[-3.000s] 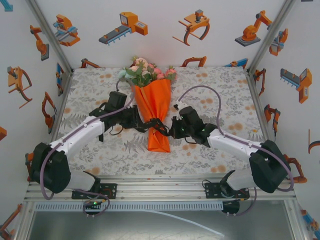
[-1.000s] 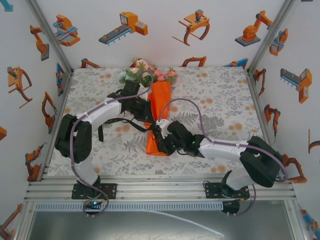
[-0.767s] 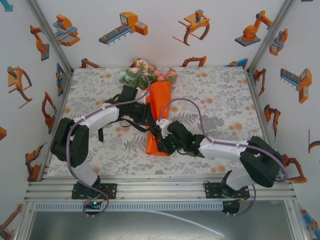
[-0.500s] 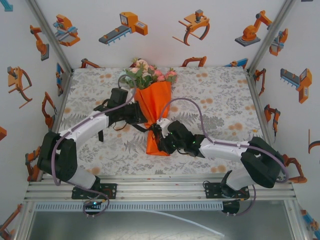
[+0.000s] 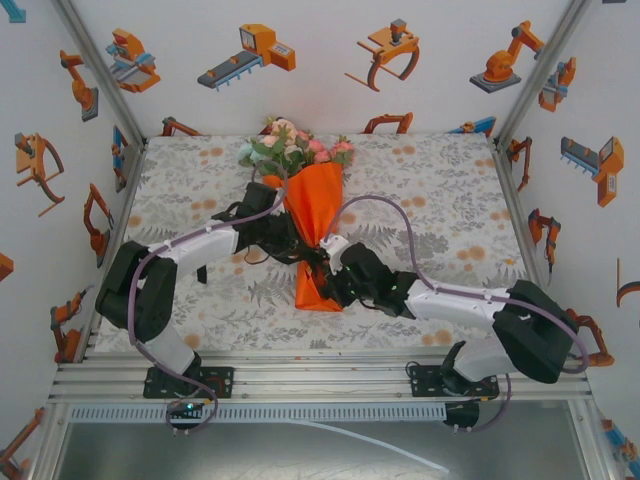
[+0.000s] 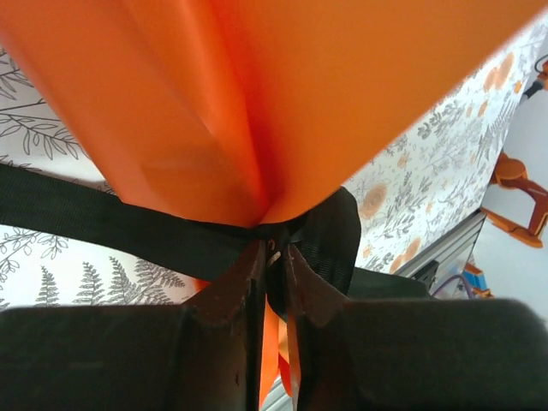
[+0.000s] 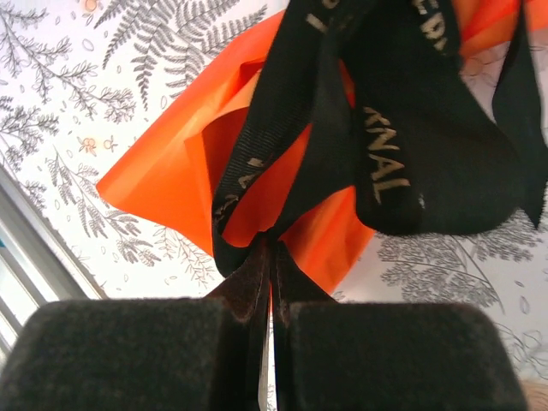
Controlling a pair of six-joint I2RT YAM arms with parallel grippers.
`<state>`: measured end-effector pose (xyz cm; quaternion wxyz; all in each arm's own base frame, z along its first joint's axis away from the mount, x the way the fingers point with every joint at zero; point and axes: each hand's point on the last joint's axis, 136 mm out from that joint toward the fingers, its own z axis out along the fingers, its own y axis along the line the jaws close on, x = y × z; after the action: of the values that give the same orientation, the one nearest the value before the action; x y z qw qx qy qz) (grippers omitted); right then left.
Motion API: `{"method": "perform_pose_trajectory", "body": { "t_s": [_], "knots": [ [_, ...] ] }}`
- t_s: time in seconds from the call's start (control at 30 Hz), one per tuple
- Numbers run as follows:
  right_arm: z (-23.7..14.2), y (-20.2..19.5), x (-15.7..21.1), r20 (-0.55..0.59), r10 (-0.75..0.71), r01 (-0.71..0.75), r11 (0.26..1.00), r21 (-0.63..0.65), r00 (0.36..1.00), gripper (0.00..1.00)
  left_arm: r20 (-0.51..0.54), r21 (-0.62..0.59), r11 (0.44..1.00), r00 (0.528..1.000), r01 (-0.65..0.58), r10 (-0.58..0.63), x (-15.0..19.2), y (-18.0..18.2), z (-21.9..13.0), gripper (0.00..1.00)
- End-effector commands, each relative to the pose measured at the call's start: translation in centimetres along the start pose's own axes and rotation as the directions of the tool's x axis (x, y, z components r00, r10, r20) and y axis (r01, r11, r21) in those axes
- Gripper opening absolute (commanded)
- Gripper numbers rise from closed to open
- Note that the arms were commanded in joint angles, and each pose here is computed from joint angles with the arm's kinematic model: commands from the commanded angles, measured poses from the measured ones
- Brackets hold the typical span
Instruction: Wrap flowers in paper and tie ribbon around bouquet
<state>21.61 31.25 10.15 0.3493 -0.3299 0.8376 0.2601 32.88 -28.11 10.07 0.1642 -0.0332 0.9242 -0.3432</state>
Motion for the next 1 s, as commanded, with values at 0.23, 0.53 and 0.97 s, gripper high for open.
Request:
{"method": "perform_pose_trajectory", "body": {
  "t_s": [0.23, 0.53, 0.97],
  "knots": [
    [-2.4, -1.9, -1.1, 0.109, 0.0, -0.012, 0.994, 0.106, 0.994, 0.0, 0.17, -0.023, 0.968, 0.953, -0.251, 0.251, -4.9, -5.1, -6.0, 0.49],
    [-2.7, -2.0, -1.5, 0.139, 0.018, -0.034, 0.994, 0.109, 0.99, 0.0, 0.051, 0.12, 0.909, 0.917, -0.399, 0.396, -1.3, -11.9, -4.4, 0.47],
    [-3.0, -2.2, -1.4, 0.158, 0.02, -0.039, 0.992, 0.119, 0.987, 0.0, -0.116, -0.03, 0.989, 0.983, -0.146, 0.142, 3.2, -8.9, -1.7, 0.52]
  ]
}}
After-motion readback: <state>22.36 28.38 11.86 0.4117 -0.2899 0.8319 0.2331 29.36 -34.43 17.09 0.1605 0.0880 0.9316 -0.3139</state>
